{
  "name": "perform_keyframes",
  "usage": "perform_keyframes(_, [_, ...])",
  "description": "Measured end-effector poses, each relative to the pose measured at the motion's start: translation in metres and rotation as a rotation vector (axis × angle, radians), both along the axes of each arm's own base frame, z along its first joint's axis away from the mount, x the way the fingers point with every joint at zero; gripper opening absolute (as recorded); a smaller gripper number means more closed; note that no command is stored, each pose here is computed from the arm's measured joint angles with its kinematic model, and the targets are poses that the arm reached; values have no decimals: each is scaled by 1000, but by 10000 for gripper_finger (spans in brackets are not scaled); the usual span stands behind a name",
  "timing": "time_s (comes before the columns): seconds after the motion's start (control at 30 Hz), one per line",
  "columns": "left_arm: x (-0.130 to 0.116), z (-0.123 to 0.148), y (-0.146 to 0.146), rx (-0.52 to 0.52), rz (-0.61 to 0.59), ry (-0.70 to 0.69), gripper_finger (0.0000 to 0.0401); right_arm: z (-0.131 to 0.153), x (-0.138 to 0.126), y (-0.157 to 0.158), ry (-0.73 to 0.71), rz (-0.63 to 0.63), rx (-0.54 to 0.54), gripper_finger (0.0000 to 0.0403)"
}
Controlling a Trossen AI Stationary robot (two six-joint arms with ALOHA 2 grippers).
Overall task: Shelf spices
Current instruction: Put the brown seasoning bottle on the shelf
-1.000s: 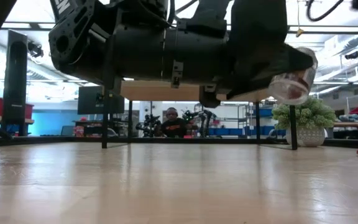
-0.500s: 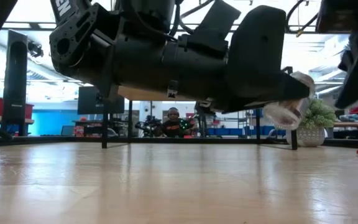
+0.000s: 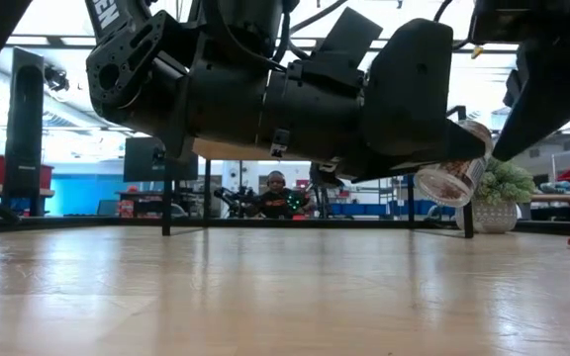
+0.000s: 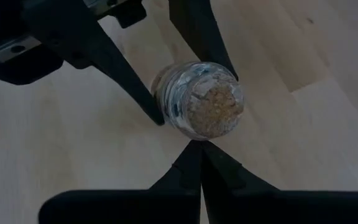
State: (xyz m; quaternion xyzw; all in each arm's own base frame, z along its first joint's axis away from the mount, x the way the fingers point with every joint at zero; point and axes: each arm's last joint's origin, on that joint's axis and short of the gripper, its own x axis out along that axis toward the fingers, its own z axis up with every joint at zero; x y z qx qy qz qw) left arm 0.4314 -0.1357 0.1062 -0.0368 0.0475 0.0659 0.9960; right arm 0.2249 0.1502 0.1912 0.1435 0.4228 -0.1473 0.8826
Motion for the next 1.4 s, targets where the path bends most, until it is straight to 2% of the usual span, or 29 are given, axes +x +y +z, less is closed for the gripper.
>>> perform_keyframes(0.37, [0,0,0,-45,4,-8,192,1,2,1,-30,22,-36,1])
perform_keyframes(0.8, [0,0,0,-46,-3,-8,199,2,3,2,-47,40,-48,0])
perform_keyframes(0.9, [0,1,0,-46,1,-15,198,5,-2,4,-54,43,-58,0])
perform_keyframes(1.03, [0,6,0,2,35,-24,198,14,-18,10,-101,11,-83,0])
perform_keyframes(1.13, [-1,18,2,8,96,-38,198,19,-31,15,-129,-18,-88,0])
perform_keyframes(1.23, [-6,33,3,53,211,-44,198,19,-43,20,-136,-30,-88,0])
perform_keyframes(1.4, [-27,67,0,198,501,-30,198,16,-55,28,-132,-50,-69,0])
